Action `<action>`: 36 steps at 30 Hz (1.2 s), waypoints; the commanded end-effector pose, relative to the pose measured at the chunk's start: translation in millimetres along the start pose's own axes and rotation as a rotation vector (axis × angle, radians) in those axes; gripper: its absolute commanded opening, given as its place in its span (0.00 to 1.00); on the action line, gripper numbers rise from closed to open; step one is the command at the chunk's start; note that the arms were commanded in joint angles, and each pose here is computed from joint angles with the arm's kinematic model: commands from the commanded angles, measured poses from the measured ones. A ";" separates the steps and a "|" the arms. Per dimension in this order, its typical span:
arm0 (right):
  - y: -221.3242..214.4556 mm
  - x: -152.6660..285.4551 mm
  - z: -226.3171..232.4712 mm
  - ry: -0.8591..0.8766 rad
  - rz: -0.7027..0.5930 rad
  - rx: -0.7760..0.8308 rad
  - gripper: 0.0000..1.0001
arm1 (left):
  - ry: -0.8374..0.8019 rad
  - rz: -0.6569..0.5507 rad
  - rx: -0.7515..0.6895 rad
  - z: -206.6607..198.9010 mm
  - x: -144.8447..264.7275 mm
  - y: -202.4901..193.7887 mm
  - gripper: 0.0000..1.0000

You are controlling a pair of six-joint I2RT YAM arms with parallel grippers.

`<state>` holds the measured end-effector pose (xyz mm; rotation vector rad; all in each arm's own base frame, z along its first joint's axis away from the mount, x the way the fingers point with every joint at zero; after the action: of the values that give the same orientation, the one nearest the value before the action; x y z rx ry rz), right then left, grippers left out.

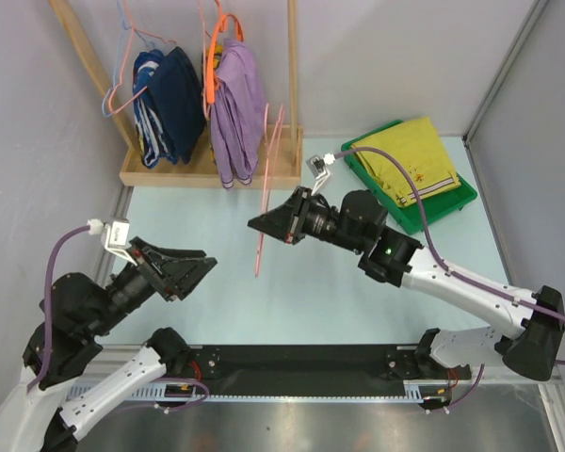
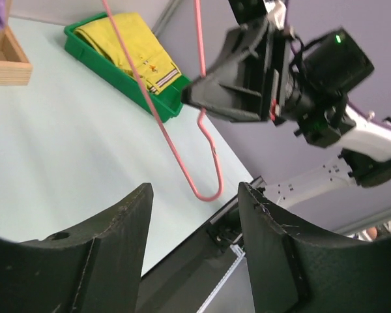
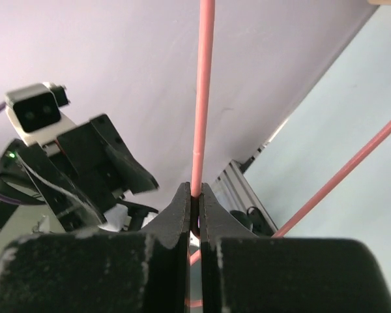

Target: Remove the trousers from the hanger

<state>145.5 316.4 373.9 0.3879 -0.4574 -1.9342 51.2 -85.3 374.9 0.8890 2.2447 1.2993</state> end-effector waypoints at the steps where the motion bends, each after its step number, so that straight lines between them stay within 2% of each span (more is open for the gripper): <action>1: 20.0 -8.5 30.8 0.105 0.026 -0.026 0.00 | -0.120 0.036 -0.081 -11.3 -8.7 2.8 0.59; 8: 37.5 -32.4 30.3 0.093 -0.013 -0.081 0.00 | -0.279 0.122 -0.107 -32.1 -32.0 10.8 0.60; 16: 38.4 -43.3 35.4 0.059 -0.051 -0.090 0.00 | -0.143 0.216 -0.134 -26.3 -60.4 20.2 0.61; 23: 40.6 -39.1 44.2 0.077 -0.070 -0.082 0.00 | -0.088 0.240 -0.112 -21.7 -66.6 17.9 0.50; 25: 40.8 -38.1 42.6 0.062 -0.069 -0.072 0.00 | -0.110 0.208 -0.110 -25.0 -61.2 21.7 0.51; 29: 38.4 -34.5 43.7 0.063 -0.056 -0.068 0.00 | -0.153 0.108 -0.129 -31.8 -42.1 33.8 0.64; 36: 36.9 -28.6 53.5 0.090 -0.057 -0.059 0.00 | -0.092 0.205 -0.112 -20.9 -51.1 17.1 0.66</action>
<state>174.1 349.8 398.4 0.3018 -0.3767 -1.9647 69.6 -119.9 413.3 1.0831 2.0120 1.3676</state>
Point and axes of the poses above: each gripper's point midway between its finger pads, its own x axis back along the fingers, its own z axis along the line the jaws close on, y = z × x, the point moved 8 cm from there along x, back along the fingers, and after that the axes turned 9 degrees about -x, right-handed, at the moved point
